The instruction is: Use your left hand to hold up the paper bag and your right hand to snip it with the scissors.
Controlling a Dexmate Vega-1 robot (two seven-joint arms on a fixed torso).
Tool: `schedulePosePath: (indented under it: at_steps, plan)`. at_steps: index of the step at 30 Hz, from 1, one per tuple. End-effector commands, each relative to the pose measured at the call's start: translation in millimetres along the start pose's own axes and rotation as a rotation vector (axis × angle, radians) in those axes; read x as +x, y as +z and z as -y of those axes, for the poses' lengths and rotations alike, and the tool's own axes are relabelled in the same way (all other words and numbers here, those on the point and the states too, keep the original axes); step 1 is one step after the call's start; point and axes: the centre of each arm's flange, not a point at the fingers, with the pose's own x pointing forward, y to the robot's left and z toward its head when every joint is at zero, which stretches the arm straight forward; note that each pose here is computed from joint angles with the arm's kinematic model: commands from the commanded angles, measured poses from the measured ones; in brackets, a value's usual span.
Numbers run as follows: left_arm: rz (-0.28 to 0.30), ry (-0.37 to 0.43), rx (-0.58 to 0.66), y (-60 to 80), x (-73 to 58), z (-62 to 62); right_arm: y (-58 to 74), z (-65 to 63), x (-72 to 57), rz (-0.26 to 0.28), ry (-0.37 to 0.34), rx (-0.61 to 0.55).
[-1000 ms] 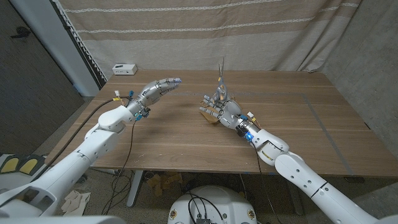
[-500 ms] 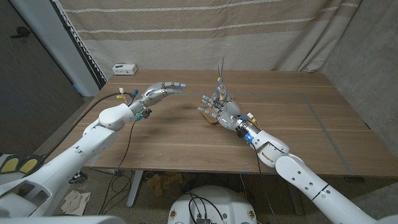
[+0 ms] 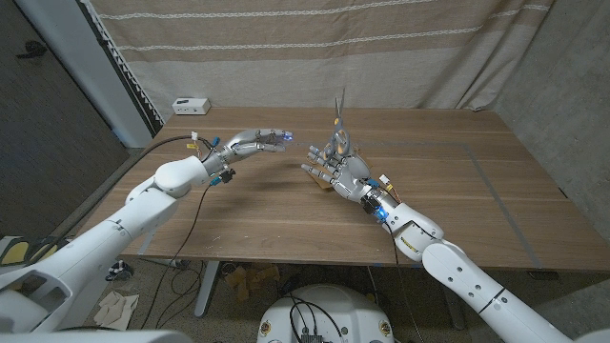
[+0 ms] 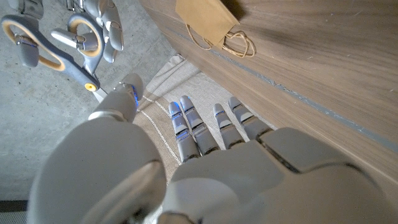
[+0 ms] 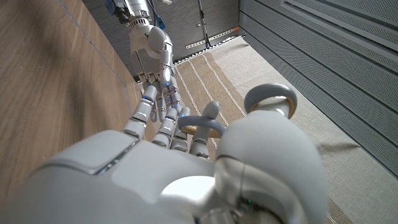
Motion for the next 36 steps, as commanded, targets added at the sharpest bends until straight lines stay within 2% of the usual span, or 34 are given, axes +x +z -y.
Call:
schedulePosePath:
  at_steps: [1, 6, 20, 36]
  plan:
    - [-0.045, -0.027, 0.139, 3.9, 7.3, 5.6, -5.4, -1.0, -1.4, 0.016, 0.017, 0.038]
    - [-0.047, -0.044, 0.160, 2.9, 11.8, 7.2, -4.0, -1.0, -2.9, 0.024, 0.015, 0.034]
    - [-0.031, -0.056, 0.381, 13.1, 24.0, 10.4, -0.6, -3.1, -3.3, 0.035, 0.019, 0.017]
    - [-0.027, -0.050, 0.792, 37.9, 33.5, 21.6, 3.6, 0.2, -1.9, 0.042, 0.039, 0.031]
